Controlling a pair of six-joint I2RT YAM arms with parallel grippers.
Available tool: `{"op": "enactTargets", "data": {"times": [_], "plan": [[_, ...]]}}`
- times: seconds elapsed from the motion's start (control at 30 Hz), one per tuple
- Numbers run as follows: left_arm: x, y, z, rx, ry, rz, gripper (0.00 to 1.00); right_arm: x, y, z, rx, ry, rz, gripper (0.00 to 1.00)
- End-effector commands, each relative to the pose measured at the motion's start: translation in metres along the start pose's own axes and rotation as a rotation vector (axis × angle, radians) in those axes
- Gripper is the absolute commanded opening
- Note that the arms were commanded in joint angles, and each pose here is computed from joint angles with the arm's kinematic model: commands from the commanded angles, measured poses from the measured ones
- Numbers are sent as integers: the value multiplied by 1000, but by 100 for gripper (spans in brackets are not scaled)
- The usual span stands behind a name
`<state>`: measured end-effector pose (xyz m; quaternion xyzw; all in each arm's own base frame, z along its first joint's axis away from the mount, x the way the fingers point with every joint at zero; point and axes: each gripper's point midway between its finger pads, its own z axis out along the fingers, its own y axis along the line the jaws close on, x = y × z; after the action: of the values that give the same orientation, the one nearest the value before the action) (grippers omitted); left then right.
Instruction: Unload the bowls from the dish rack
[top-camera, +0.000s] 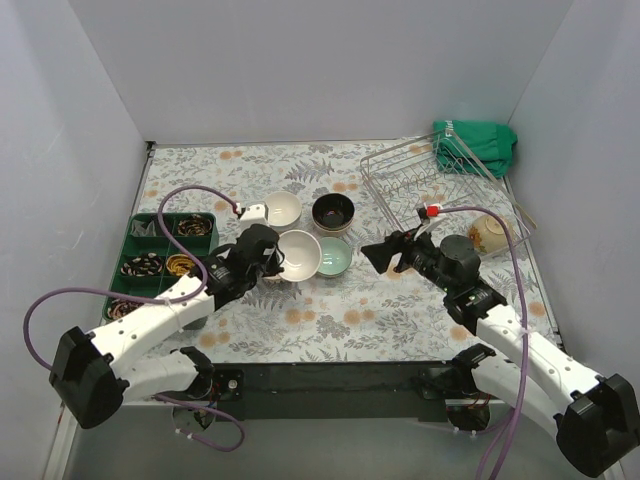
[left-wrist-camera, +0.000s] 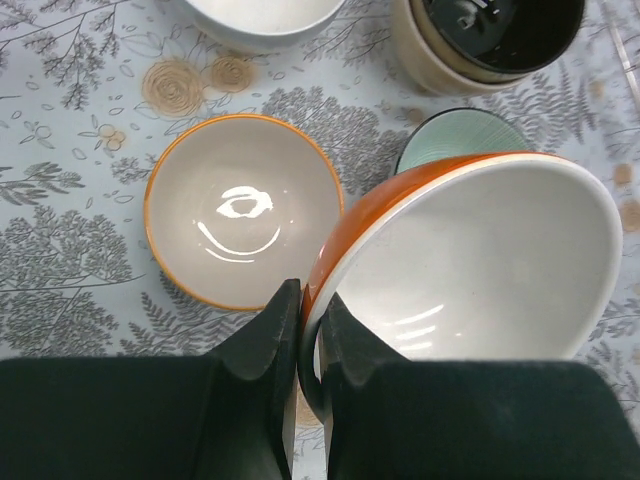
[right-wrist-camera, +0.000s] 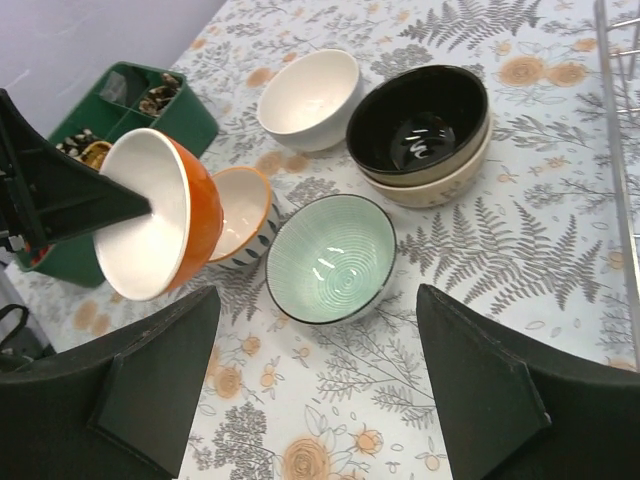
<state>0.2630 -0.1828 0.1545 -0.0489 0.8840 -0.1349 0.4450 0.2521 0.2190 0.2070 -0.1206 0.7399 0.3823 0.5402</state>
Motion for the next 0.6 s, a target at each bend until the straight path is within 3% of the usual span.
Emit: {"op": "enactTargets", "data": {"times": [0.0,0.27,0.57], "plan": [[-7,26,3,-122,65,64,0,-22,-9,-6,81,-41,-86,88],[-15,57,23,-157,147,65,0,-26,-19,-14,136,-44,-139,88],[3,59,49,-142,243,93,0,-21,-25,-17,164,-25,-159,88]]}}
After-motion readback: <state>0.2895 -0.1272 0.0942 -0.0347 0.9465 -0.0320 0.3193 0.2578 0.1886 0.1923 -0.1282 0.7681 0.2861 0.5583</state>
